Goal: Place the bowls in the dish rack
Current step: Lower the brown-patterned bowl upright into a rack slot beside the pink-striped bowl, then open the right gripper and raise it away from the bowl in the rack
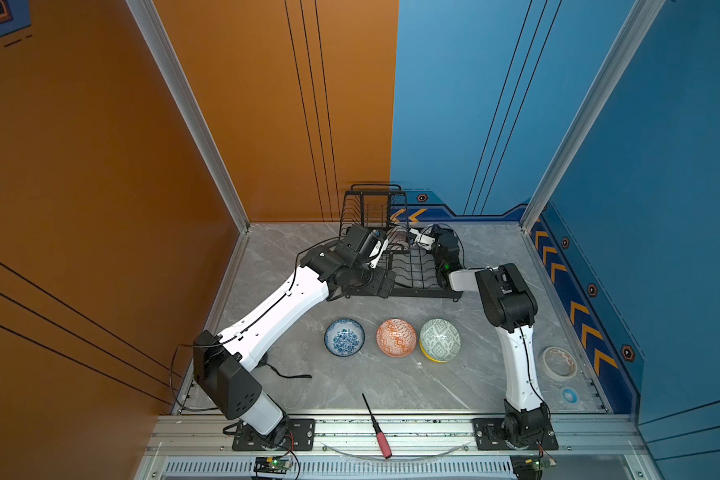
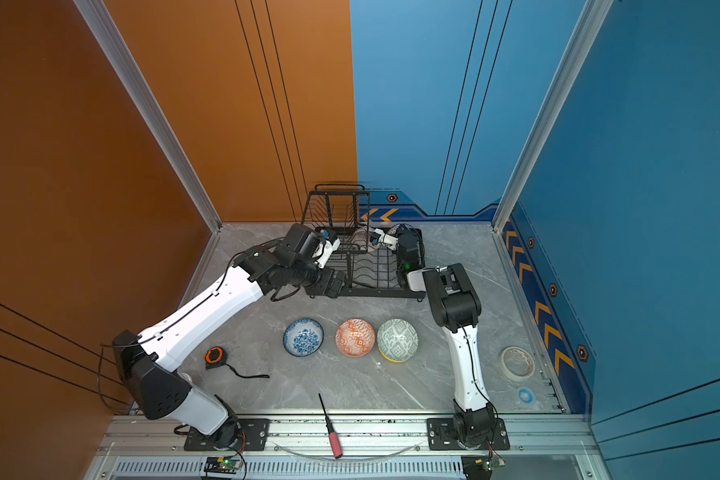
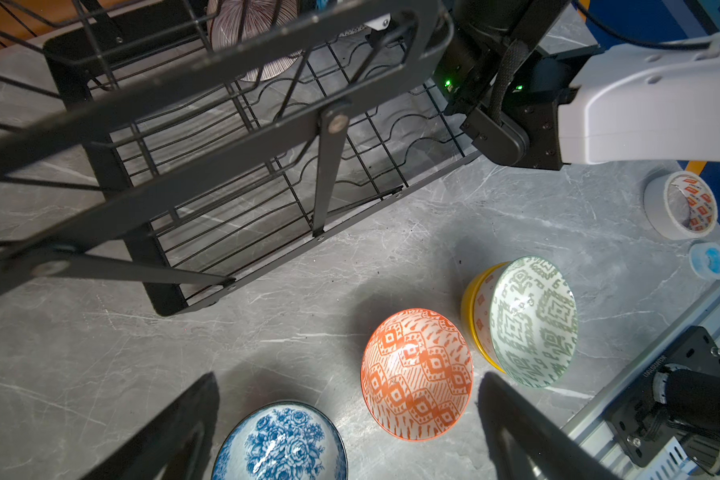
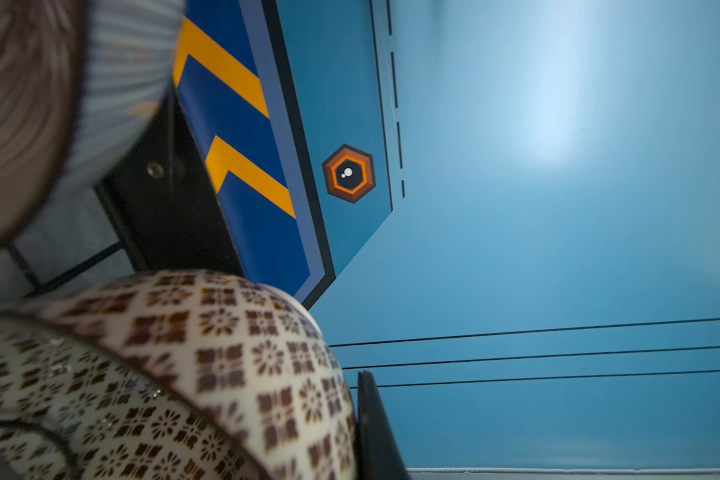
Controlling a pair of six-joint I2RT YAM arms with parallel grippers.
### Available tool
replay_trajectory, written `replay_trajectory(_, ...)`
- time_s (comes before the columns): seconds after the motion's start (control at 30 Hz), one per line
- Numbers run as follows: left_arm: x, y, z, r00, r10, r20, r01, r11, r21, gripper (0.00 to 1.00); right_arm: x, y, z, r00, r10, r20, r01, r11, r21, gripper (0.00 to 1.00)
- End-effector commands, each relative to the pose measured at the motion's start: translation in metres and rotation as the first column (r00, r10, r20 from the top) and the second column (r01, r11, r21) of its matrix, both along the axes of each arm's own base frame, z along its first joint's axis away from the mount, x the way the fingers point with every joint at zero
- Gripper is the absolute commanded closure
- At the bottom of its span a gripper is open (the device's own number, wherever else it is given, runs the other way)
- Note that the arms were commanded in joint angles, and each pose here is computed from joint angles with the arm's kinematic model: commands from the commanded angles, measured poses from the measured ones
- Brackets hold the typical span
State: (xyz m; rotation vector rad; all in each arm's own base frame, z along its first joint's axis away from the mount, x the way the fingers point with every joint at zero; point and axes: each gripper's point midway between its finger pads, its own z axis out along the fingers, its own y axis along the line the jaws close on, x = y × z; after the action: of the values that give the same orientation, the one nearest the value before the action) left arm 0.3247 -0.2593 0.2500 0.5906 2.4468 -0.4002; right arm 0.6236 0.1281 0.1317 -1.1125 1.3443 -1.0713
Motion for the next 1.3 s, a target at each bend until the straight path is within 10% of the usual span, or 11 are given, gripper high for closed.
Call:
replay_trajectory(0.0,-0.006,0.008,0.003,1.000,-0.001,-0.002,0.001,1.000,0.001,0.02,-0.001,0.006,0.016,0.999,0.016,0.043,-0.017,0.999,0.043,1.00)
replay_trajectory(0.33,-0.007,0.008,0.003,1.000,0.001,-0.001,-0.001,1.000,0.003,0.02,-0.002,0.008,0.027,0.998,0.023,0.050,-0.027,0.996,0.081,1.00)
replay_trajectory(0.73,-0.006,0.005,0.000,1.000,0.001,-0.012,-0.001,1.000,0.003,0.02,-0.002,0.008,0.039,0.998,0.033,0.061,-0.039,0.993,0.110,0.71)
replay_trajectory(0.87,-0.007,0.004,0.000,1.000,-0.001,-0.011,0.001,1.000,0.005,0.02,-0.003,0.006,0.046,0.997,0.031,0.074,-0.040,0.992,0.123,0.53)
replay_trajectory(1.0,-0.007,0.006,0.000,1.000,0.004,-0.010,-0.004,1.000,0.006,0.02,-0.009,0.005,0.056,0.996,0.040,0.078,-0.051,0.988,0.146,0.01)
replay_trajectory(1.27,-0.005,0.006,0.002,1.000,0.020,-0.005,-0.020,1.000,0.002,0.02,-0.029,-0.005,0.074,0.999,0.007,0.048,-0.017,0.978,0.206,0.00)
